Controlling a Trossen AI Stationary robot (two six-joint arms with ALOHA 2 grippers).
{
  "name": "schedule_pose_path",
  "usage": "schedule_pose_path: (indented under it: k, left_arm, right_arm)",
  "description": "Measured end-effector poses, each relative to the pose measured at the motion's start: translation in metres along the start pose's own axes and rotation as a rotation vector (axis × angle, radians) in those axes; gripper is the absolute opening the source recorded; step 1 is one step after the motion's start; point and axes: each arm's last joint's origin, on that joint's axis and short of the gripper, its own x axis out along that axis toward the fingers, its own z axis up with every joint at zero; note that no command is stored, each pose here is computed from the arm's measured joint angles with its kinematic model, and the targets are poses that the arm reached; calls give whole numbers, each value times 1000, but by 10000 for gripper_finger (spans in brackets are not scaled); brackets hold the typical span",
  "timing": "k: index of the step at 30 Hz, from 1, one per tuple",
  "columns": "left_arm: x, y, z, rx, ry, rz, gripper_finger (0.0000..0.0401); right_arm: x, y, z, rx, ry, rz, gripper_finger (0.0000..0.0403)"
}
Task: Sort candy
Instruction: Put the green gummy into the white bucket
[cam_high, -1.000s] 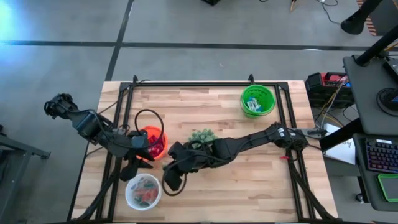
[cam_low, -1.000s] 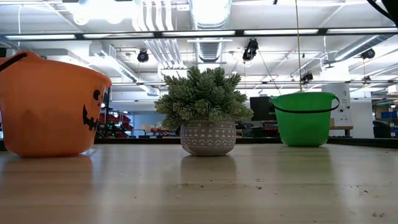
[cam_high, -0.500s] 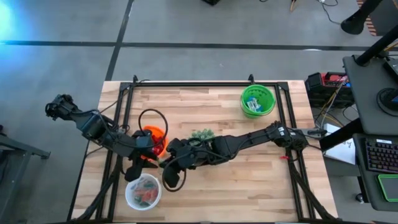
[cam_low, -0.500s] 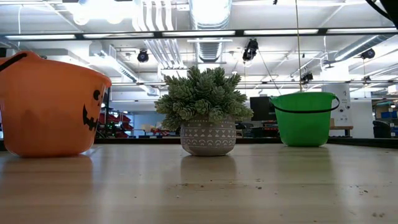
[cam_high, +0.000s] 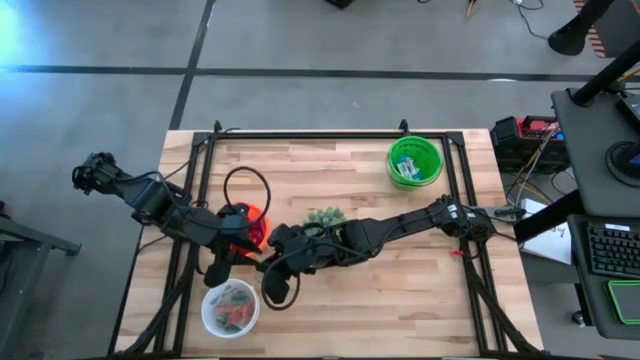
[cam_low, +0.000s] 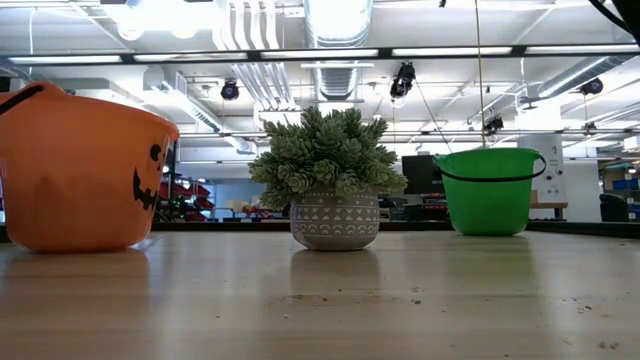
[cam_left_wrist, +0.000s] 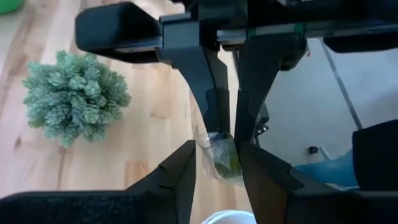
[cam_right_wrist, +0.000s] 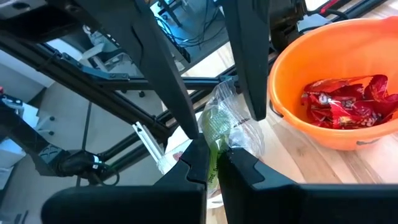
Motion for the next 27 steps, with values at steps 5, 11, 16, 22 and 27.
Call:
schedule_pose_path:
  k: [5,11,16,22,27]
  left_arm:
    - [0,-1,-1,-4,32,-52,73]
    - [0,-1,-1,-6,36,-59,23]
    - [2,-1,-1,4,42,-63,3]
    - [2,-1,-1,24,52,-86,1]
    - [1,-2,-1,24,60,-107,0]
  right_arm:
    - [0,0,0,2,1,1,12]
    - [0,1,0,3,-3,7,12]
    - [0,2,1,1,-9,17,12]
    - [0,2,2,-1,-13,22,13]
    - [0,2,4,-10,5,68,13]
